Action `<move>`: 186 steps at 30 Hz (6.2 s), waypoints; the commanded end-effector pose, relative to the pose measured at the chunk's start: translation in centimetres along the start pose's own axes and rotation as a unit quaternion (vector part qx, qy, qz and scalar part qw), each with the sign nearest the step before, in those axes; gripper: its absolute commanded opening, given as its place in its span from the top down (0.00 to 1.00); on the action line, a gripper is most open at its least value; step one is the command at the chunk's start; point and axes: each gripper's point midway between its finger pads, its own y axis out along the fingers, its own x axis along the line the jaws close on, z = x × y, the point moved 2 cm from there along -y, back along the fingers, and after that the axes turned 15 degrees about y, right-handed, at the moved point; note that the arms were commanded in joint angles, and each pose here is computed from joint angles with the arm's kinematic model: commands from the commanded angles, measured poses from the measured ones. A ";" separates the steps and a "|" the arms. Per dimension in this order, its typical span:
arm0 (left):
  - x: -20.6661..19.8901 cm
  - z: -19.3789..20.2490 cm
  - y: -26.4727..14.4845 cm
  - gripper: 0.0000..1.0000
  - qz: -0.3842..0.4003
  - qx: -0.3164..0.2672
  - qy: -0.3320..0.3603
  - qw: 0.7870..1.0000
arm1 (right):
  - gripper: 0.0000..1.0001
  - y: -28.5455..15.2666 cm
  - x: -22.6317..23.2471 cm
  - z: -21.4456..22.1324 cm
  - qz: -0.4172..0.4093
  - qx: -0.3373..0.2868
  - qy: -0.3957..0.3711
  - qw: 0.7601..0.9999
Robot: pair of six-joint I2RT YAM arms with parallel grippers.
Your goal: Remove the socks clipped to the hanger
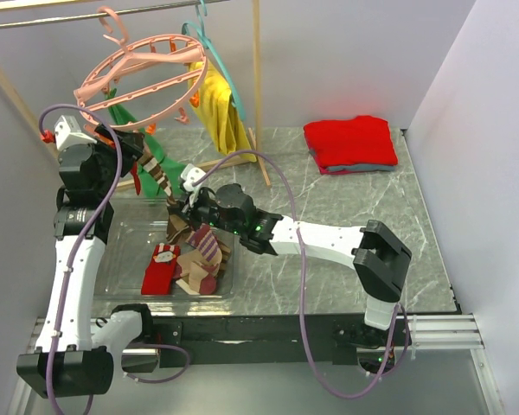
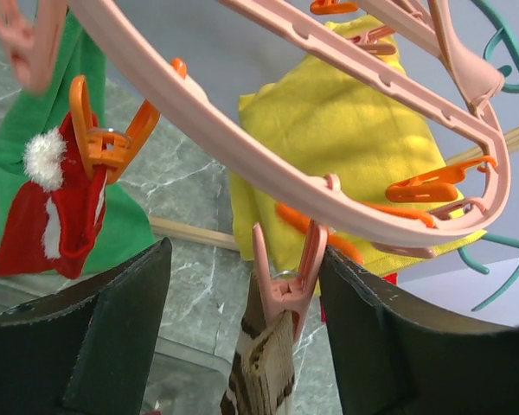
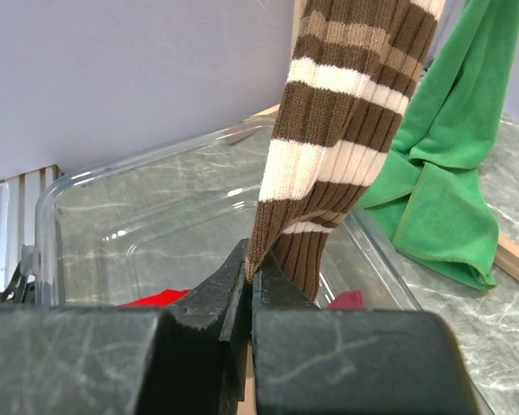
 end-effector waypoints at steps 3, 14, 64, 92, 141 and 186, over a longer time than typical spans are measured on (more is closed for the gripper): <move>-1.0 -1.1 0.7 0.33 0.025 -0.028 -0.013 0.999 | 1.00 -1.3 1.4 -3.0 -0.019 -0.024 0.014 0.999; -1.1 -1.1 1.0 0.73 0.031 -0.028 -0.007 0.999 | 1.00 -1.4 1.5 -2.7 -0.022 -0.016 0.026 0.999; -8.0 -5.2 -3.2 0.99 0.173 -0.025 -0.060 0.983 | 0.00 -5.5 -0.1 4.2 0.020 0.096 0.053 0.994; -8.2 -4.5 -3.1 0.99 0.183 -0.008 -0.068 0.981 | 0.00 9.1 -3.2 -0.2 0.015 -0.277 -0.136 0.951; -9.4 -4.0 -6.8 0.03 0.231 0.003 -0.026 0.973 | 1.00 4.8 3.0 -3.6 -0.115 -0.157 -0.076 0.978; -0.1 -4.1 -4.0 0.15 -0.098 -0.007 -0.026 0.995 | 1.00 -2.3 5.0 -2.4 -0.193 0.071 -0.016 0.979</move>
